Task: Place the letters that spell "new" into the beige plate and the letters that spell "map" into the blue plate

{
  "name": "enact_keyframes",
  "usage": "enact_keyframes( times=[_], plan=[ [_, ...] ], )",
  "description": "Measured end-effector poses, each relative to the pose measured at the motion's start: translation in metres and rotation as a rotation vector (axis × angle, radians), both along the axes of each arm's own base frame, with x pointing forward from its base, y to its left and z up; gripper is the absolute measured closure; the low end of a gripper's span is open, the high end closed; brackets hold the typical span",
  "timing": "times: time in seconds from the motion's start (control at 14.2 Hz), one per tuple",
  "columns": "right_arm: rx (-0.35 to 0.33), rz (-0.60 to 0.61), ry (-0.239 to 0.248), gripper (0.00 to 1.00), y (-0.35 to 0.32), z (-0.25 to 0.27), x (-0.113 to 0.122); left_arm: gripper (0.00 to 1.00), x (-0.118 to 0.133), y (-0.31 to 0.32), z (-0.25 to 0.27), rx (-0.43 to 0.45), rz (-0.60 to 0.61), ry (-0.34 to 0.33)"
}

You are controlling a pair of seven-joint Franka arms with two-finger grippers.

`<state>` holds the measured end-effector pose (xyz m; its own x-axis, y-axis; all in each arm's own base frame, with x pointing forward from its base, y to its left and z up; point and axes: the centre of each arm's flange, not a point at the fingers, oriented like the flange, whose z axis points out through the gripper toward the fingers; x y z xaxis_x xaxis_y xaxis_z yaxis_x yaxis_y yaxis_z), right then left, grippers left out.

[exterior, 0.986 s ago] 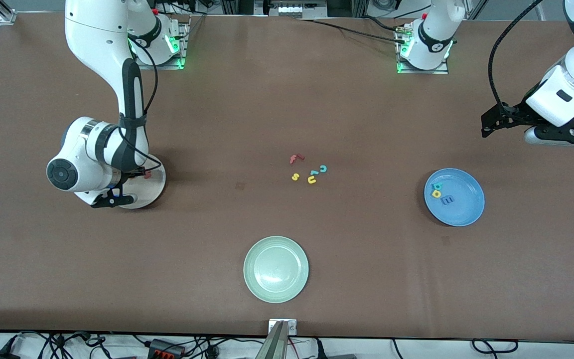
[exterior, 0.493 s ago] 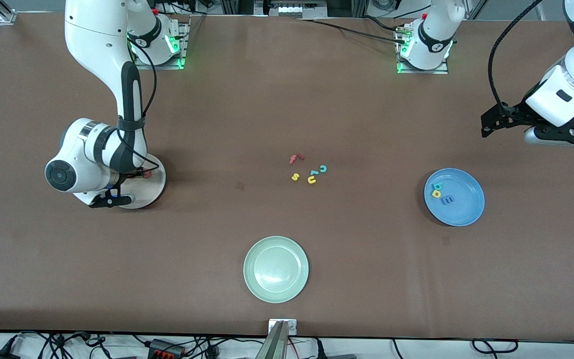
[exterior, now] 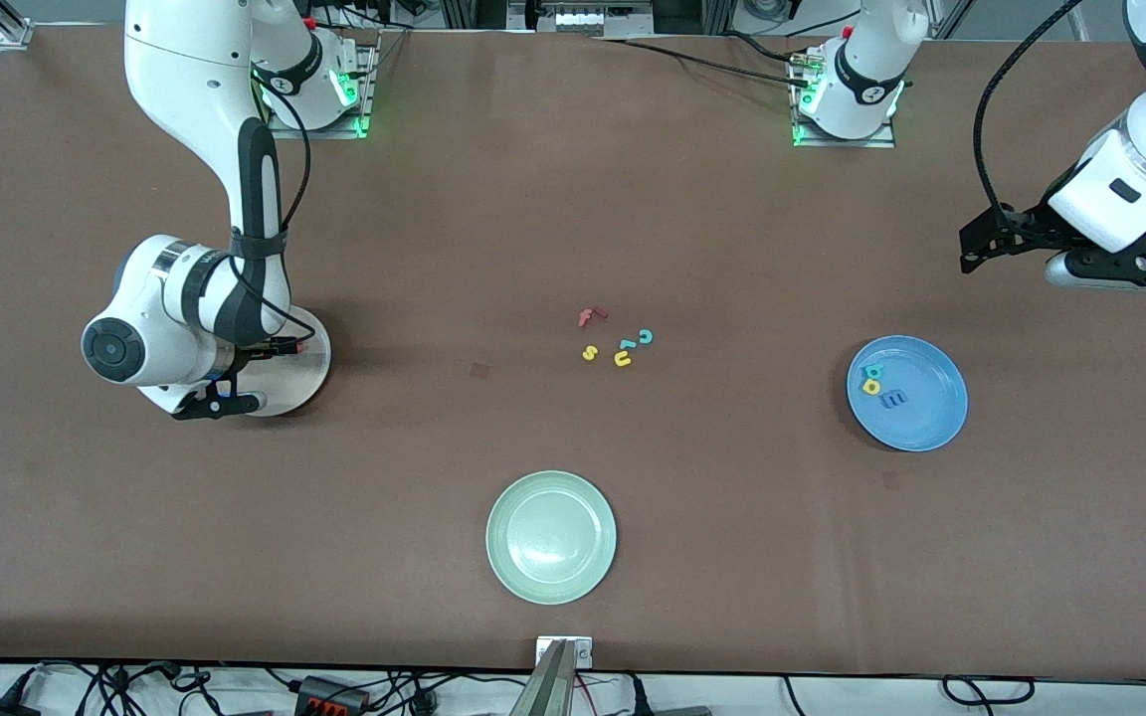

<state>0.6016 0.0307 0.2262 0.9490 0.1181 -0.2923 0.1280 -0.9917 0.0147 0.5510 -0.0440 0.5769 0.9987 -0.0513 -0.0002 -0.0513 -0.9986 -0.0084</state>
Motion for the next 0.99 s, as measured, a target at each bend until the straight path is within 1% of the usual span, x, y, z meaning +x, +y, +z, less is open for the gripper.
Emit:
enact_keyframes(
  times=[0.14,0.42,0.56,0.63,0.77,0.85,0.99],
  plan=[
    [0.006,0.011,-0.033,0.0,0.005,0.014,0.011,0.0,0.0,0.0,0.001,0.0,0.0,-0.001],
    [0.017,0.007,-0.083,0.0,0.006,0.035,0.025,0.0,-0.002,0.0,0.001,0.001,0.0,0.01],
    [0.036,-0.041,-0.107,0.0,0.013,0.043,0.034,0.0,-0.002,0.0,0.001,0.001,-0.001,0.011],
    [0.049,-0.065,-0.11,0.0,0.02,0.047,0.037,0.0,-0.002,0.0,0.001,0.001,-0.001,0.011],
    [0.037,-0.099,-0.109,0.0,0.037,0.059,0.04,0.0,-0.002,-0.001,0.001,0.001,-0.001,0.011],
    [0.031,-0.113,-0.119,0.0,0.046,0.071,0.041,0.0,-0.002,-0.001,0.001,0.001,-0.001,0.011],
    [0.037,-0.138,-0.164,0.0,0.052,0.11,0.043,0.0,-0.002,-0.001,0.001,0.001,-0.002,0.011]
  ],
)
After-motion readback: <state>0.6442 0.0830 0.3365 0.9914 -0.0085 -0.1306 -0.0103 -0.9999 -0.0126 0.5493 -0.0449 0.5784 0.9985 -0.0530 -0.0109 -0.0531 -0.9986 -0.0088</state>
